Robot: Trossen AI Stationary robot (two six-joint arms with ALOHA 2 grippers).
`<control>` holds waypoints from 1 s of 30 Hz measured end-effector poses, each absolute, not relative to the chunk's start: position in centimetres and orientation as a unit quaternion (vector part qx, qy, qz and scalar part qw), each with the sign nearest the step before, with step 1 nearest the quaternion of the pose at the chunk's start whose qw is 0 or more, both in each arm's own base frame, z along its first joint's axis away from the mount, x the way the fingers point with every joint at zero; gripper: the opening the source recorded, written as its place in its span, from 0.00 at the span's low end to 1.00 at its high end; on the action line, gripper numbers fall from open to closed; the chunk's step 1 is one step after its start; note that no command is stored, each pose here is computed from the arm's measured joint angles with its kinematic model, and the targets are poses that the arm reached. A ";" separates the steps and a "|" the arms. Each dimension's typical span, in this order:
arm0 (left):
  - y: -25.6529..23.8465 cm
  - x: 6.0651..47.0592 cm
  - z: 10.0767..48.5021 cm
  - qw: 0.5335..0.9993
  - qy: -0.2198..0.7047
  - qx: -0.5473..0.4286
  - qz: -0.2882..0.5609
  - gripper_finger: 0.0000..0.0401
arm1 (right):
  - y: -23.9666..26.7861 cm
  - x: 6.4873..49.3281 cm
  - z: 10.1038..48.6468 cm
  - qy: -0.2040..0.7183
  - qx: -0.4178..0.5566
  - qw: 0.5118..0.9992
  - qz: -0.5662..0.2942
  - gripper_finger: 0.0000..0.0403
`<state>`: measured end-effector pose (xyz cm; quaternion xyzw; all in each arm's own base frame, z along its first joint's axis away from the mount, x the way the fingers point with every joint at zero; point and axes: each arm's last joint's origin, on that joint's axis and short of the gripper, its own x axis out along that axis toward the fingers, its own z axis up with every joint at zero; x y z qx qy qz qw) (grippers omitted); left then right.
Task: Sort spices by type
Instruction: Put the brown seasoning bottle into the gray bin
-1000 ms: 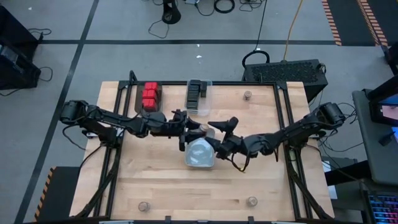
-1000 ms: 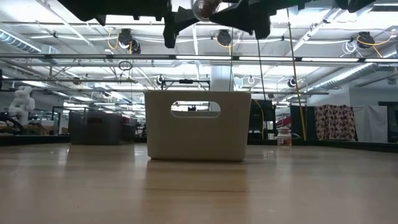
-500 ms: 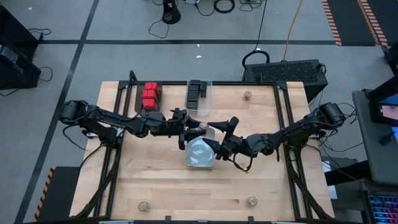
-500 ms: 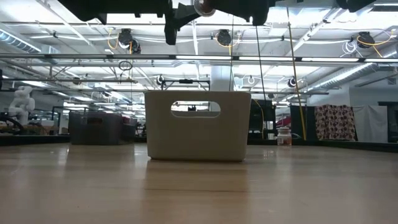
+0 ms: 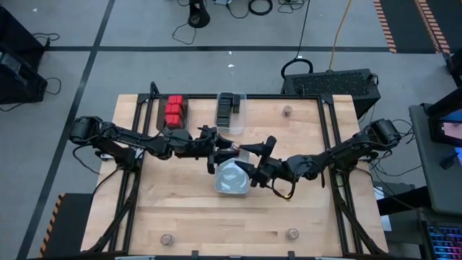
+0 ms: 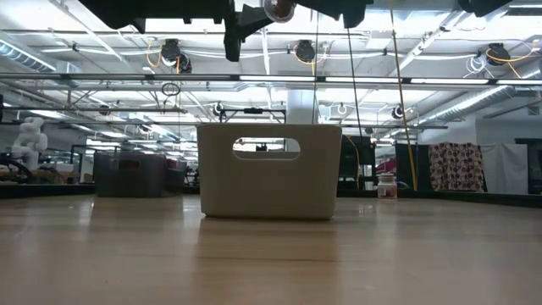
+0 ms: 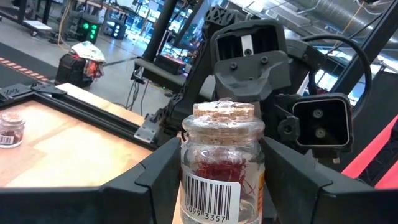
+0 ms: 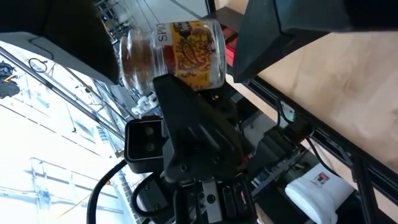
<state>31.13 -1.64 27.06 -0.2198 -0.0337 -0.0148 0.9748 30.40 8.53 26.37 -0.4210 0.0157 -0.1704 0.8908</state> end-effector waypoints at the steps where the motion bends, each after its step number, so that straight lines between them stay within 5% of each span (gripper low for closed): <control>1: -1.6 31.1 27.1 0.975 -0.034 -0.220 -0.015 0.51 | 8.5 30.4 26.4 0.016 -0.421 0.891 -0.170 0.73; 30: -2.1 31.1 27.1 0.974 -0.029 -0.219 -0.039 0.51 | 8.5 30.4 26.3 0.018 -0.423 0.890 -0.171 0.67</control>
